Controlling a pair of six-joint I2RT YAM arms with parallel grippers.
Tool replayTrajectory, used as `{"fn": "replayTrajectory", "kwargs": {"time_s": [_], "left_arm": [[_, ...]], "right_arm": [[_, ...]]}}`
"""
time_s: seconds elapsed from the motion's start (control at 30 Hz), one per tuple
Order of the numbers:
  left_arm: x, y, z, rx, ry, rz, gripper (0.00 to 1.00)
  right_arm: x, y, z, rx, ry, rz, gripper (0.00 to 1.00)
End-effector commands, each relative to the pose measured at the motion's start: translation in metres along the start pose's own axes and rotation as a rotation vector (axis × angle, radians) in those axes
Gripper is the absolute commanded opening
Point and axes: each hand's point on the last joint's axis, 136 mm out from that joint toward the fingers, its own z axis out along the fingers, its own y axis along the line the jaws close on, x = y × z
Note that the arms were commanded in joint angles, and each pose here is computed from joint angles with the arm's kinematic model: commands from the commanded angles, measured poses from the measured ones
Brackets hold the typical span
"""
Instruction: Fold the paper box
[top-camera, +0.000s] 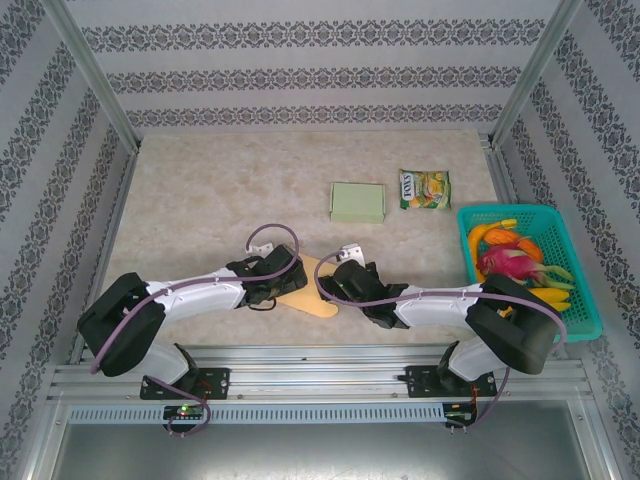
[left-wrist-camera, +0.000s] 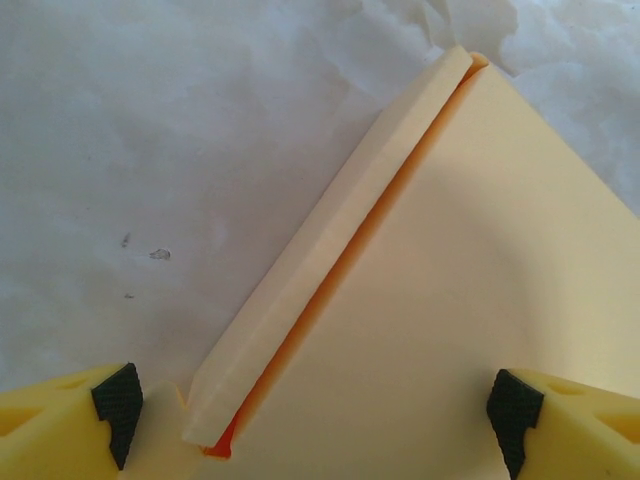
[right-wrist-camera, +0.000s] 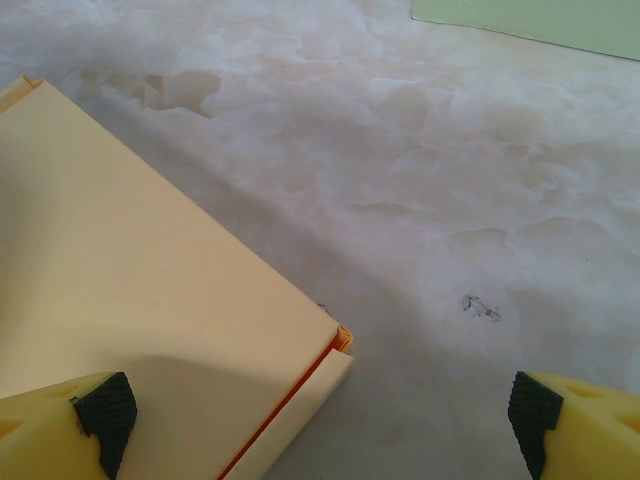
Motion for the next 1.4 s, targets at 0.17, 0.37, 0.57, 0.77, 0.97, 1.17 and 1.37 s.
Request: {"fn": "replayTrajectory", "kwargs": {"time_s": [0.17, 0.37, 0.57, 0.77, 0.97, 1.17, 1.37], "left_arm": [[0.023, 0.003, 0.01, -0.003, 0.1, 0.026, 0.81], [0.026, 0.009, 0.015, -0.019, 0.105, 0.028, 0.75], [0.032, 0.005, 0.018, 0.006, 0.131, 0.015, 0.74], [0.036, 0.001, 0.016, 0.019, 0.162, -0.01, 0.8], [0.036, -0.003, 0.009, 0.002, 0.192, -0.002, 0.89], [0.035, -0.004, -0.006, -0.057, 0.221, 0.002, 0.94], [0.03, 0.0, -0.014, -0.097, 0.191, 0.012, 0.98]], "right_arm": [[0.02, -0.015, 0.004, 0.051, 0.047, -0.011, 0.98], [0.018, -0.015, 0.003, 0.052, 0.043, -0.013, 0.98], [0.018, -0.016, 0.003, 0.053, 0.042, -0.008, 0.98], [0.02, -0.016, 0.004, 0.051, 0.047, -0.001, 0.98], [0.022, -0.016, 0.006, 0.055, 0.051, 0.003, 0.98], [0.024, -0.014, 0.009, 0.052, 0.054, 0.006, 0.98], [0.023, -0.014, 0.009, 0.049, 0.05, 0.01, 0.98]]}}
